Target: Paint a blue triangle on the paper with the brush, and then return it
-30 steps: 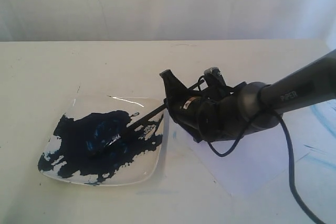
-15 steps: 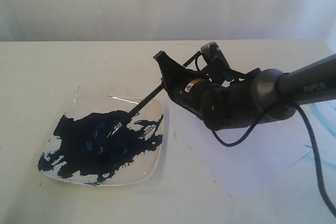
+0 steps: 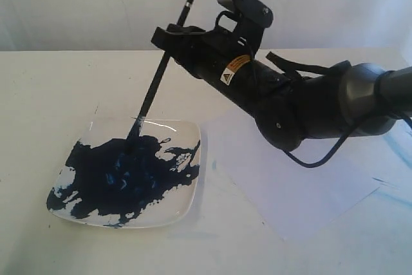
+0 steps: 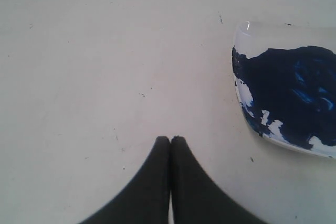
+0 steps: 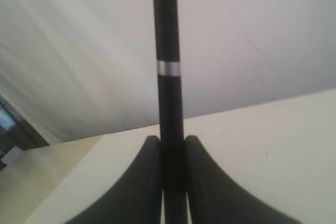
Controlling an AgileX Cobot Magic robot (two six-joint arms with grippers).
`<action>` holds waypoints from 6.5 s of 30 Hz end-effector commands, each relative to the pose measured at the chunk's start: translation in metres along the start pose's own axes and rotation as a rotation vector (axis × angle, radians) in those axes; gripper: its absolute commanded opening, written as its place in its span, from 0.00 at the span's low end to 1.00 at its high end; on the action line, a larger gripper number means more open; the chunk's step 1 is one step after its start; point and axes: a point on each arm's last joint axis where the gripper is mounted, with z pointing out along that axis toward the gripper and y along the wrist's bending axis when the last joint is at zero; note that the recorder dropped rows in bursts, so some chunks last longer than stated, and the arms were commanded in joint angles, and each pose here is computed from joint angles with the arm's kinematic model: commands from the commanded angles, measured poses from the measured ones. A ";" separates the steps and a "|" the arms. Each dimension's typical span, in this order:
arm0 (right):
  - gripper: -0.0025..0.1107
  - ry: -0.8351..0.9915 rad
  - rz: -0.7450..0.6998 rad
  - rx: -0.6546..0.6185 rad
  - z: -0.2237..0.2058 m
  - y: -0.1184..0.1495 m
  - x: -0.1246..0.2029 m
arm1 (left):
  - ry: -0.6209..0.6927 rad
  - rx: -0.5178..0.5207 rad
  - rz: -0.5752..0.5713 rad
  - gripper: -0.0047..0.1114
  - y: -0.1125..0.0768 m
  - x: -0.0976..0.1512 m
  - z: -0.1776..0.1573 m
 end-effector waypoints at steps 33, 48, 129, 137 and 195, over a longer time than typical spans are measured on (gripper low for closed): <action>0.02 -0.022 -0.602 -0.450 -0.001 0.028 0.036 | 0.005 0.006 -0.010 0.04 0.000 0.001 0.000; 0.02 -0.198 -0.550 -0.366 -0.055 0.084 -0.073 | 0.005 0.006 -0.010 0.04 0.000 0.001 0.000; 0.02 -0.241 -0.273 0.336 -0.202 -0.039 -0.144 | 0.067 0.733 0.066 0.04 -0.092 -0.200 0.129; 0.02 -0.241 -0.273 0.336 -0.202 -0.039 -0.144 | 0.198 0.800 0.236 0.04 -0.211 -0.167 0.176; 0.02 -0.210 -0.227 0.476 -0.186 -0.078 -0.134 | 0.030 -0.164 1.082 0.04 -0.180 -0.231 0.324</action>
